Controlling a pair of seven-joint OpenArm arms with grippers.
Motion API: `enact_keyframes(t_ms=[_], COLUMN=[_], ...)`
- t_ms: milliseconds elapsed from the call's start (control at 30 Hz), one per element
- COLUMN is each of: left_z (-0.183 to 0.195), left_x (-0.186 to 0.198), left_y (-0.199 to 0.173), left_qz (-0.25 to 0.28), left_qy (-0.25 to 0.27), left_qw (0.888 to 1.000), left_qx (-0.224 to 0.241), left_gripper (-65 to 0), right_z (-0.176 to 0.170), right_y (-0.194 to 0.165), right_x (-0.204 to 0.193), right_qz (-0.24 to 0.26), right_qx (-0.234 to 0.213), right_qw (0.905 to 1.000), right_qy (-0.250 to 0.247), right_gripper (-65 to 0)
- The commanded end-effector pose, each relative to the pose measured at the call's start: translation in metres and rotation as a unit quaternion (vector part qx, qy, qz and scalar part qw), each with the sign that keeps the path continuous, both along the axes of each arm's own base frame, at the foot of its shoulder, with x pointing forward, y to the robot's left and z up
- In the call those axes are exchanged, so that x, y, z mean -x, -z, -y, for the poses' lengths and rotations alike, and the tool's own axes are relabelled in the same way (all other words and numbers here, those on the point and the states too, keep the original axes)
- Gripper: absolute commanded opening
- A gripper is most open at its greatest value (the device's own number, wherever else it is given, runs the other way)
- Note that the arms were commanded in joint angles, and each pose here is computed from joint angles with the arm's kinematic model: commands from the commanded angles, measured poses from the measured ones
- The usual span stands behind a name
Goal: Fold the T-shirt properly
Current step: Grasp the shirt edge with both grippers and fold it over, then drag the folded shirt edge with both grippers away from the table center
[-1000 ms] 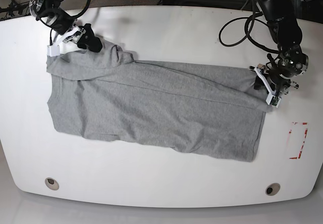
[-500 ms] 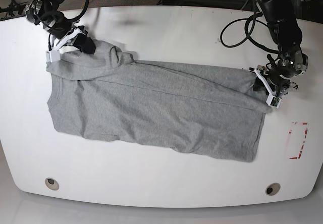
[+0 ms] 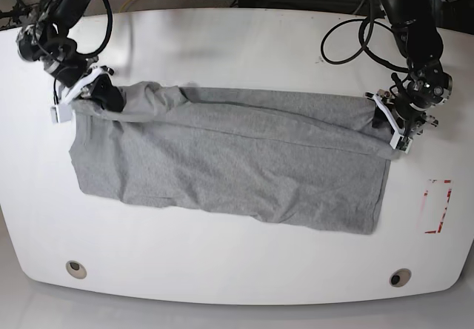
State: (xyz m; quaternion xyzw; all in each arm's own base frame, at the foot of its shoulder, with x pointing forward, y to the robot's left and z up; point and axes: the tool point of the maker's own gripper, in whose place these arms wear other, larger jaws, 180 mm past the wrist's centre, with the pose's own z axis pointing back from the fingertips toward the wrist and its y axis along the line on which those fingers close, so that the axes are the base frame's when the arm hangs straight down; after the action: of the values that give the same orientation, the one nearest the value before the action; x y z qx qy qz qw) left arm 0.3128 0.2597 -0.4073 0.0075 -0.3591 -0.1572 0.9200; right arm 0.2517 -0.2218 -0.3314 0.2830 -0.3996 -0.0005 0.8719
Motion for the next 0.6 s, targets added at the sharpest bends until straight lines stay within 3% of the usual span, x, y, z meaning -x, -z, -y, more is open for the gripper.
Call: enact_keyframes(t_ms=[0, 367, 433, 567], left_z=[-0.006, -0.009, -0.007, -0.009], left_x=[-0.005, -0.006, -0.004, -0.005], left_y=[-0.009, -0.011, -0.009, -0.009], left_qz=[0.009, 0.01, 0.009, 0.008], left_qy=[0.001, 0.001, 0.002, 0.0], left_qw=[1.0, 1.0, 1.0, 1.0], left_qx=[-0.014, -0.017, -0.016, -0.015], left_gripper=[-38.8, -38.8, -38.8, -38.9], right_z=[0.014, 0.051, 0.056, 0.063], right_y=[-0.007, -0.005, -0.003, -0.001], right_x=[-0.012, -0.055, -0.059, -0.064], right_qz=[0.009, -0.002, -0.006, -0.011], right_qx=[0.017, -0.019, -0.026, -0.037], right_qw=[0.9998, 0.9996, 0.9994, 0.9988], right_qy=[-0.004, 0.019, 0.024, 0.031], right_gripper=[-65.0, -65.0, -60.2, -42.0])
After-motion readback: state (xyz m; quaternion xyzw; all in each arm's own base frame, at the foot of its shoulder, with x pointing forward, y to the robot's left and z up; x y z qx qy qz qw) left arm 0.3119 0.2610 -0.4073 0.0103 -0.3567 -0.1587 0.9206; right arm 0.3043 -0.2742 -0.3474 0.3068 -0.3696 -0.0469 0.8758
